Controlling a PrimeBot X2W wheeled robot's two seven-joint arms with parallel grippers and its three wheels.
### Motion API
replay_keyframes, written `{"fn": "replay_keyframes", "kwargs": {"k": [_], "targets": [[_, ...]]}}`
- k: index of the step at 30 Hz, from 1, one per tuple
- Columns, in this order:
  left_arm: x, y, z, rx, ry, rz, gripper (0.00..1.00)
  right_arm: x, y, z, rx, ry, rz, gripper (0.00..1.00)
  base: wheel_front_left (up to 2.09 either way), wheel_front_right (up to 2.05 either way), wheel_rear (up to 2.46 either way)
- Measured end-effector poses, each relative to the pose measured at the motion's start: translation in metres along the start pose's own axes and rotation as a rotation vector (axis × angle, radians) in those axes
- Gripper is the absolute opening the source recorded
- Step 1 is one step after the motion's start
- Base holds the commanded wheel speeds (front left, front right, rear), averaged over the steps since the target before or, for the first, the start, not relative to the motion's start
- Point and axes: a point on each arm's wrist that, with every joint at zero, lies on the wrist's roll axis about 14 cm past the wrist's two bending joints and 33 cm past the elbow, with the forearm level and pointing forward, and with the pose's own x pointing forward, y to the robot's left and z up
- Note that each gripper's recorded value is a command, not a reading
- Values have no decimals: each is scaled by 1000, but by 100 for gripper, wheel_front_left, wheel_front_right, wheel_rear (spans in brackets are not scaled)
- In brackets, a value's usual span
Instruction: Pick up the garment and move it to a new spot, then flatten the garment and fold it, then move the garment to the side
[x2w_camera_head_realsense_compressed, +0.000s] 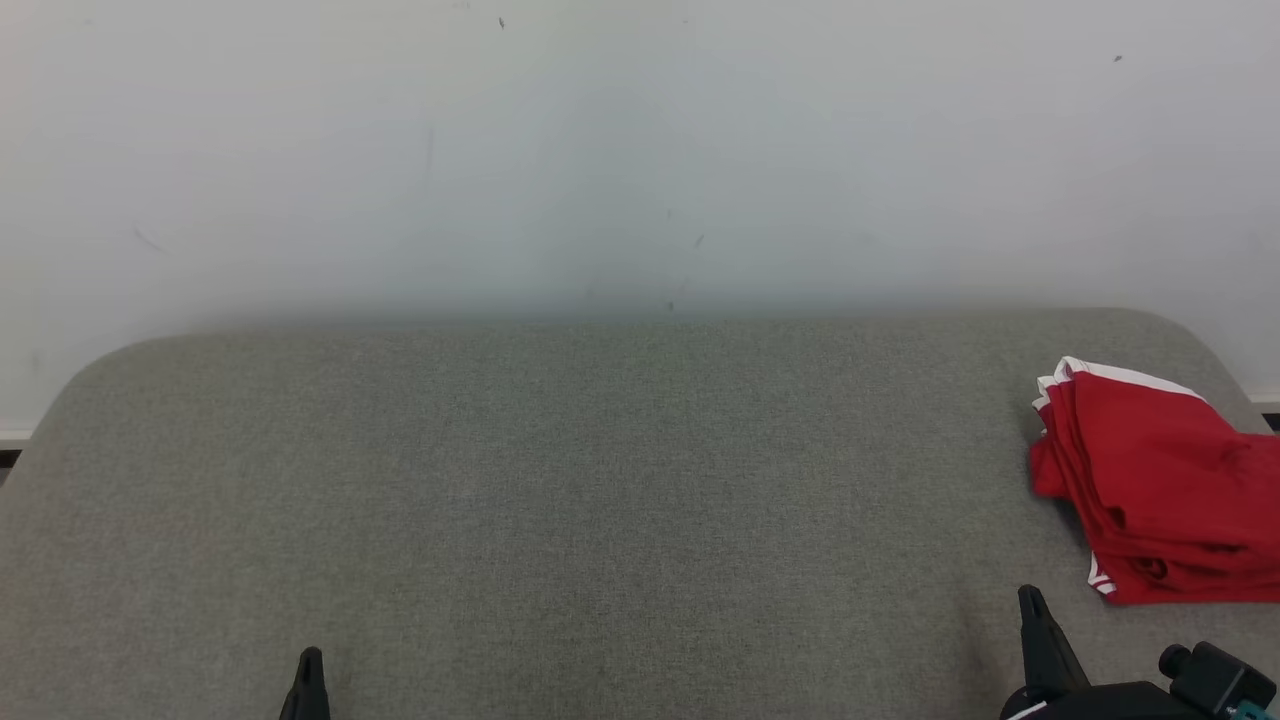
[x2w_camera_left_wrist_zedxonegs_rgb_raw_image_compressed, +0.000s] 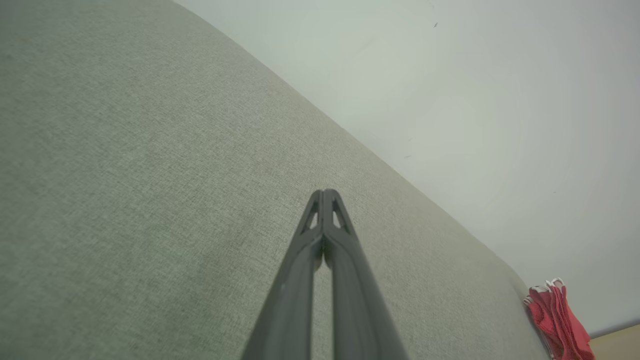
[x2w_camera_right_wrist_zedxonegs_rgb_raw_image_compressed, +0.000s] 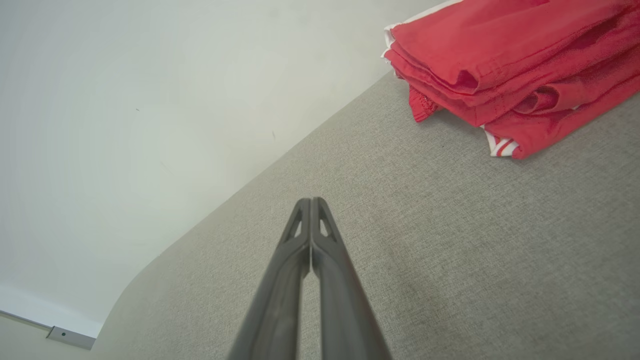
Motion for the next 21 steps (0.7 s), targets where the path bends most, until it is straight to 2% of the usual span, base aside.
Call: {"fn": "replay_keyframes", "kwargs": {"k": [21], "targets": [[23, -12, 4, -262, 17, -11, 0, 14, 2, 15, 279, -31, 1, 0, 0, 0, 0]]}}
